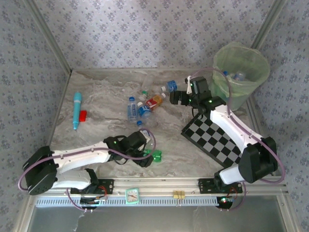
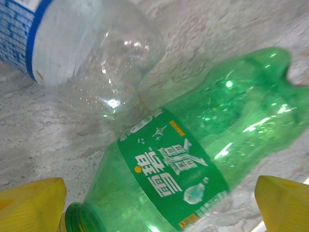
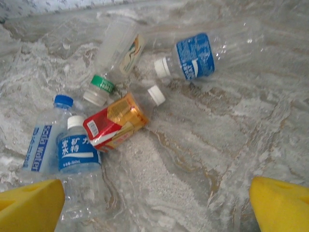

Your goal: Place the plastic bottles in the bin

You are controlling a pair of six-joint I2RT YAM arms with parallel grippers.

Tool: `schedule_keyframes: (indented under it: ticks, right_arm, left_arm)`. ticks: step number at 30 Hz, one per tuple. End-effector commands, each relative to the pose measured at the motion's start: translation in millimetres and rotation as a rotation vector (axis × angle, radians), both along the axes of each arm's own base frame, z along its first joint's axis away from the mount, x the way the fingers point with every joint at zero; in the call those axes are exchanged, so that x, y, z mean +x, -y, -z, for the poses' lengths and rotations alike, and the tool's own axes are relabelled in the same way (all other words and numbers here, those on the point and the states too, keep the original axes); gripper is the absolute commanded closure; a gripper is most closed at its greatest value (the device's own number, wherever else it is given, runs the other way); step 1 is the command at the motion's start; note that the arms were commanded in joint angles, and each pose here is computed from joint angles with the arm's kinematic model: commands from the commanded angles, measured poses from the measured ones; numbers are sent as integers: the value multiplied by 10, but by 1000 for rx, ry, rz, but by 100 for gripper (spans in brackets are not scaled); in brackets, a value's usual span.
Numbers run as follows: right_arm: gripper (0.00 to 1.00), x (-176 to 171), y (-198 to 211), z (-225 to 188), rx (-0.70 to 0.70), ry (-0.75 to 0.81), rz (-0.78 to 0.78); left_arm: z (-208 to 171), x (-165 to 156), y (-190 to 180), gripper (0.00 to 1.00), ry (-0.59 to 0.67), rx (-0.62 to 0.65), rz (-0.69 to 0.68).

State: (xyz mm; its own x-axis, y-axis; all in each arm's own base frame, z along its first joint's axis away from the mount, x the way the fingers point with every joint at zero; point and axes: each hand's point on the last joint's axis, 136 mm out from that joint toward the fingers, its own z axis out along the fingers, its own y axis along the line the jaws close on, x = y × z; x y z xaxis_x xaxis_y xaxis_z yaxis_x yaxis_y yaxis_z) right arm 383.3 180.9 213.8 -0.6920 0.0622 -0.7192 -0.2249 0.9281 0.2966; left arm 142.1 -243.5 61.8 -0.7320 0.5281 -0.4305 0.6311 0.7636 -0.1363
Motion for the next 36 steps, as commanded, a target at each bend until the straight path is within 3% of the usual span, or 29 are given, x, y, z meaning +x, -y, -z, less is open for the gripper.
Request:
schedule_keyframes:
  ticks: [1,11,19,25,36]
  right_arm:
    - [0,-16,-124,3,56,-1,-33]
    - [0,41,-194,-12,77,2,-51]
    - [0,25,-191,-13,83,-5,-53]
    - [0,26,-177,-30,90,0,-52]
    - [0,40,-115,-34,109,-5,-36]
  left_arm:
    - [-48,83,46,0,41,33,14]
    - [88,38,86,0,6,58,30]
    - [231,-103,121,5,-42,84,69]
    - [283,-135,136,14,-59,80,76]
    - [277,-181,227,42,-81,47,115]
